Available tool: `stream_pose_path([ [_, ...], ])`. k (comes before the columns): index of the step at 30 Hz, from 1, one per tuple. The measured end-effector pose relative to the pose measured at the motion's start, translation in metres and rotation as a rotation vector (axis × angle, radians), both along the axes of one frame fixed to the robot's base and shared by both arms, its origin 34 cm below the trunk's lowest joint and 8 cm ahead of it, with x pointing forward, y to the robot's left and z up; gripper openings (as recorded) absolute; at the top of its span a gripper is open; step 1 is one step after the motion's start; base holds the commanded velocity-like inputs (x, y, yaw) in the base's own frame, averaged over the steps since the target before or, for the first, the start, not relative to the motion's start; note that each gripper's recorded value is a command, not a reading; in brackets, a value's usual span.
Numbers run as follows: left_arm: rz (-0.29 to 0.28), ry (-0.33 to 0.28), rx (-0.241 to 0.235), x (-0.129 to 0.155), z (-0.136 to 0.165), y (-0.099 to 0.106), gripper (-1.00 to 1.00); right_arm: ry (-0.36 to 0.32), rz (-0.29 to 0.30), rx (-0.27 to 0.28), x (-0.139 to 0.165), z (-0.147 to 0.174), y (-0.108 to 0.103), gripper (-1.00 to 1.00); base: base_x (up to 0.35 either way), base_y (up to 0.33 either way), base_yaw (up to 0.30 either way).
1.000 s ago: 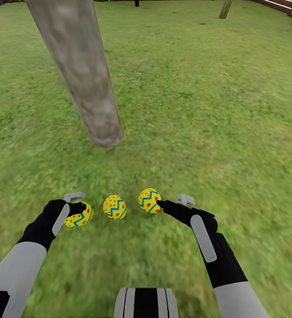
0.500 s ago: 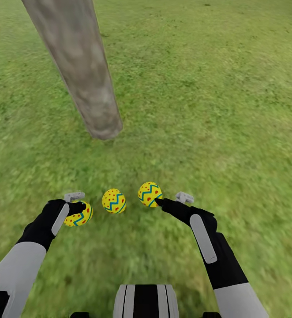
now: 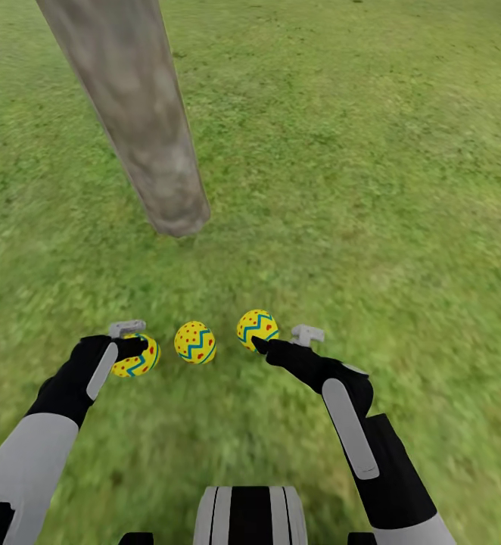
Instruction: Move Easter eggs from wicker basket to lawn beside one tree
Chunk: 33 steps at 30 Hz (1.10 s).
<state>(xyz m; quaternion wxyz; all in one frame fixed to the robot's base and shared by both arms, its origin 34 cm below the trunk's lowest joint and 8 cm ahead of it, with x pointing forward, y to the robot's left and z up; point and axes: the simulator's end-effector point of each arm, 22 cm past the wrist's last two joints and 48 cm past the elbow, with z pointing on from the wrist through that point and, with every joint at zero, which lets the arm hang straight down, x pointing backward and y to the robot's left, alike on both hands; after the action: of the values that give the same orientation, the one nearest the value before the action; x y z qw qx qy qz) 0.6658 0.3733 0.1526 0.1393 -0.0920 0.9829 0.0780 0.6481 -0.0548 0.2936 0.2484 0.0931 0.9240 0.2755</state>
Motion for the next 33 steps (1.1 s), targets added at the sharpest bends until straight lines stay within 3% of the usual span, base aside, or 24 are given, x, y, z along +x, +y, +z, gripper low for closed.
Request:
stream_pose_path([
  [27,0.002,0.033,-0.006,-0.012,-0.019,0.0,-1.0,0.03,-0.001,-0.001,-0.006,-0.017,0.0,1.0,0.0,0.0,0.0],
  [28,0.004,0.033,-0.006,-0.012,-0.019,0.0,1.0,0.03,-0.001,-0.001,-0.006,-0.017,0.0,1.0,0.0,0.0,0.0],
  [33,0.004,0.034,-0.002,-0.012,-0.019,0.001,1.0,0.03,-0.001,-0.002,-0.006,-0.018,-0.001,1.0,0.0,0.0,0.0],
])
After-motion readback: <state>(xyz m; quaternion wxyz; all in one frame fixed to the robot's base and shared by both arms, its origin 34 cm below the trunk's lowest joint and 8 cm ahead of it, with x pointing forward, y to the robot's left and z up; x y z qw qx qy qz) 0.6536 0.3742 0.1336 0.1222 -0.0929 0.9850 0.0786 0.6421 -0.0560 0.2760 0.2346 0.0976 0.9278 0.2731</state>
